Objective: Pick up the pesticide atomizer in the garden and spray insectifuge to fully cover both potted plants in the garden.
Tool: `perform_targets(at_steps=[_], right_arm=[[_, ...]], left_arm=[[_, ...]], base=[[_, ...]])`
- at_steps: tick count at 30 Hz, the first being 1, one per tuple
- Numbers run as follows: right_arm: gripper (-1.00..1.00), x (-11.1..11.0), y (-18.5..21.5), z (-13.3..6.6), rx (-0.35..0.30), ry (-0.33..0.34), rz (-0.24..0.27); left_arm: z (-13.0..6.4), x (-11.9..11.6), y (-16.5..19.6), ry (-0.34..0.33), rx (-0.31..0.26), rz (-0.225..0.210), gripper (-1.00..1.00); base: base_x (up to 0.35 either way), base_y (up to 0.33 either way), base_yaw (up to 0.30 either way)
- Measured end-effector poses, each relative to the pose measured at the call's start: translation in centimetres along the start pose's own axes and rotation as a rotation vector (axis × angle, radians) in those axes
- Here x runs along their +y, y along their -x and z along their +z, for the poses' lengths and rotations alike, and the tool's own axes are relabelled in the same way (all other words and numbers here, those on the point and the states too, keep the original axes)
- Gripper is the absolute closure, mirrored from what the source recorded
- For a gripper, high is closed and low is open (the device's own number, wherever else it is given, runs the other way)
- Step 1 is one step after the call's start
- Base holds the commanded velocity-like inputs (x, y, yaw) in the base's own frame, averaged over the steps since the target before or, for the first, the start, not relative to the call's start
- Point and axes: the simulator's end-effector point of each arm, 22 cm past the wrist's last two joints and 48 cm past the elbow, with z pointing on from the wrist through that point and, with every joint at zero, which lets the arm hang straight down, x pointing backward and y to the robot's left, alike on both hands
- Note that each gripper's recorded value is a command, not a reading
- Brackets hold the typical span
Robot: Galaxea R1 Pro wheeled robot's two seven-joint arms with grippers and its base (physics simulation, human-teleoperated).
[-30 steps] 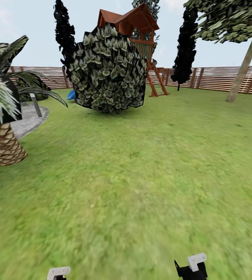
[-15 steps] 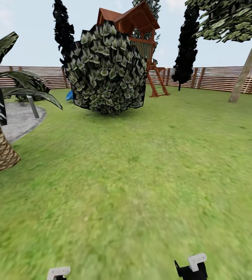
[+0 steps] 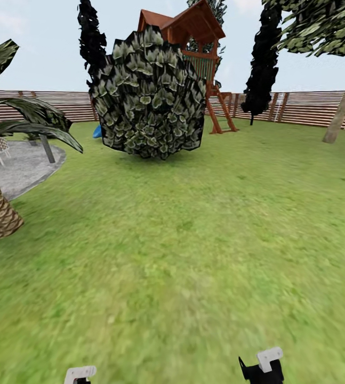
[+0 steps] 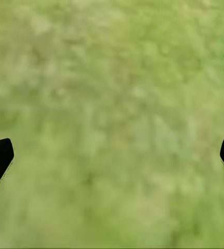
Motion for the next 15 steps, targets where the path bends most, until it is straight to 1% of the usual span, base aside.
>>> perform_targets(at_steps=[15], right_arm=[[-1.0, -0.01, 0.0, 0.0, 0.0, 0.0, 0.0]], left_arm=[[0.01, 0.0, 0.02, 0.0, 0.0, 0.0, 1.0]], base=[[0.337, -0.079, 0.209]])
